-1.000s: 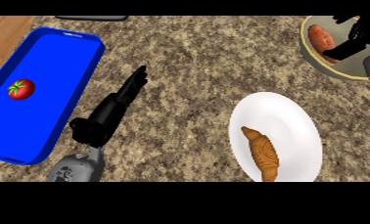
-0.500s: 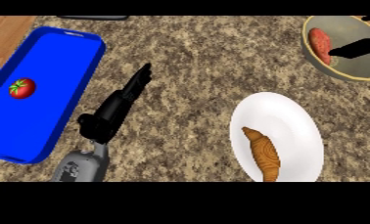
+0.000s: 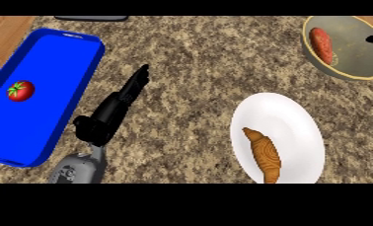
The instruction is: Pick the sweet potato from the plate and place it in the bowl
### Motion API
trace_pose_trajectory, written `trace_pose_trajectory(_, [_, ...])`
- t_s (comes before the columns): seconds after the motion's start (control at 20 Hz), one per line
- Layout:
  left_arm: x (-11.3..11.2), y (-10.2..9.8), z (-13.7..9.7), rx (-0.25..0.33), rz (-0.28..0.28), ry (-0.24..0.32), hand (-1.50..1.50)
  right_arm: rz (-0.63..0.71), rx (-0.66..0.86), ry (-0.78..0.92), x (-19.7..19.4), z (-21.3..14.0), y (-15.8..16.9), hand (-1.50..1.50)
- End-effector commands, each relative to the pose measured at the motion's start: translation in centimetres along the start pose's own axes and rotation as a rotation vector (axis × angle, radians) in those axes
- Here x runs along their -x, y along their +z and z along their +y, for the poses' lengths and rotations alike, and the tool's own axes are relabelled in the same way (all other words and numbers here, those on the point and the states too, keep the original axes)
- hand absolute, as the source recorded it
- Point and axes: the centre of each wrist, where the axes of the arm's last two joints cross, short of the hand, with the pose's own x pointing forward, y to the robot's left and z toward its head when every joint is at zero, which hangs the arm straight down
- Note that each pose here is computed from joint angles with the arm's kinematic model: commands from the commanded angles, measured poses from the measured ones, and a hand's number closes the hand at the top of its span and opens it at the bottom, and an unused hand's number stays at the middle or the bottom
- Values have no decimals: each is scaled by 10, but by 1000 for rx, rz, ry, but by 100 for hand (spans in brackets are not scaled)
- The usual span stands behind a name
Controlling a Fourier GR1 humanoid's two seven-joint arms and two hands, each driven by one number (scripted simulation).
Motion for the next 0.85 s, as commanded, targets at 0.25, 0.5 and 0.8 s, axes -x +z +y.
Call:
trace_pose_trajectory(0.25, [-4,-3,-8,-21,-20,-9,0,60,153,-138,60,-96,23,-150])
trace_pose_trajectory(0.5, [1,4,-2,9,-6,13,0,65,179,-193,87,-125,41,-150])
trace_pose_trajectory(0.8, [3,7,-3,-14,-3,21,0,56,96,-220,121,-163,72,-150])
